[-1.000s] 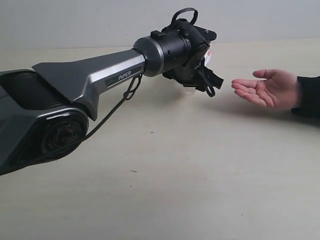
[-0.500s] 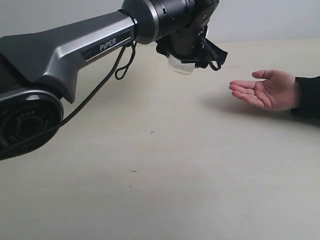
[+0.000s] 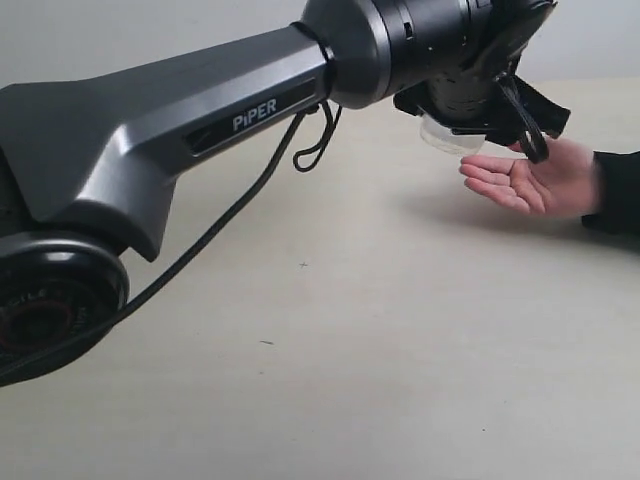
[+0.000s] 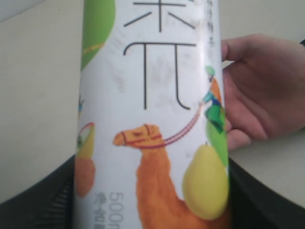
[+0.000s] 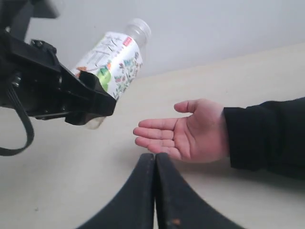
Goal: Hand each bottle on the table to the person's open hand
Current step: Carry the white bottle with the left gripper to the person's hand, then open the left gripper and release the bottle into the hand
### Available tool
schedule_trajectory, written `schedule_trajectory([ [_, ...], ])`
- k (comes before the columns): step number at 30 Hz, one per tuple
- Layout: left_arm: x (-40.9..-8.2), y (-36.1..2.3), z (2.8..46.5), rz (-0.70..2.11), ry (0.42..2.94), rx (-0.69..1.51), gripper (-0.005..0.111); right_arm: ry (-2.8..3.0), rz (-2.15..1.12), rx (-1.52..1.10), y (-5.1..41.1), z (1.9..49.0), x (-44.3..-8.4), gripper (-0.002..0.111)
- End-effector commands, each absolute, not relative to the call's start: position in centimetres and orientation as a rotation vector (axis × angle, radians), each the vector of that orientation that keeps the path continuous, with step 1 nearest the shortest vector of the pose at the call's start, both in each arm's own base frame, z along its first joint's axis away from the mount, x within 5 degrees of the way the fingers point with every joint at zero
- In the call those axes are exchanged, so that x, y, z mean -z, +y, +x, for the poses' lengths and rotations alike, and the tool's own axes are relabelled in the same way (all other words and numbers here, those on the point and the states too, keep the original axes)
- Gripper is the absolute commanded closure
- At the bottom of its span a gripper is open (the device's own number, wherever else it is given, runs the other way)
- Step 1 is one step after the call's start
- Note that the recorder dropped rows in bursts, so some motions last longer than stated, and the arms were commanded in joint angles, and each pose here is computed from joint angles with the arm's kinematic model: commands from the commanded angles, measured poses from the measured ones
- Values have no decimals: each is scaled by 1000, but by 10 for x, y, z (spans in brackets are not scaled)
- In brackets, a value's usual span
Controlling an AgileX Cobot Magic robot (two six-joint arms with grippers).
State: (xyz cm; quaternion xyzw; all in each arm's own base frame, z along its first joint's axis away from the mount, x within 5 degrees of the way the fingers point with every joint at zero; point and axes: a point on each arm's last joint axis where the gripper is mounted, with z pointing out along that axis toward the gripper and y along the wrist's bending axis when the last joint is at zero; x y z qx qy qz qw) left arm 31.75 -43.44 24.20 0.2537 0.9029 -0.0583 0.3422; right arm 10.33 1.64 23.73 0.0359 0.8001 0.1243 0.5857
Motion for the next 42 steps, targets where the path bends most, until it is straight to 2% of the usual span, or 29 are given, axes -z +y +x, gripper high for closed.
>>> schedule_trajectory([
  [1, -253, -442, 311, 650, 2286, 219, 107, 1743, 66, -282, 13, 85, -239, 108],
  [12, -252, -446, 299, 645, 2340, 222, 107, 1553, 12, -299, 12, 50, -245, 108],
  [24, -258, -458, 283, 575, 2352, 358, 107, 1548, -9, -281, 12, 47, -244, 108],
  [31, -228, -472, 283, 521, 2380, 409, 107, 1550, -9, -281, 12, 47, -244, 108],
  [42, -198, -487, 292, 368, 2358, 583, 107, 1552, -10, -281, 12, 47, -244, 108],
])
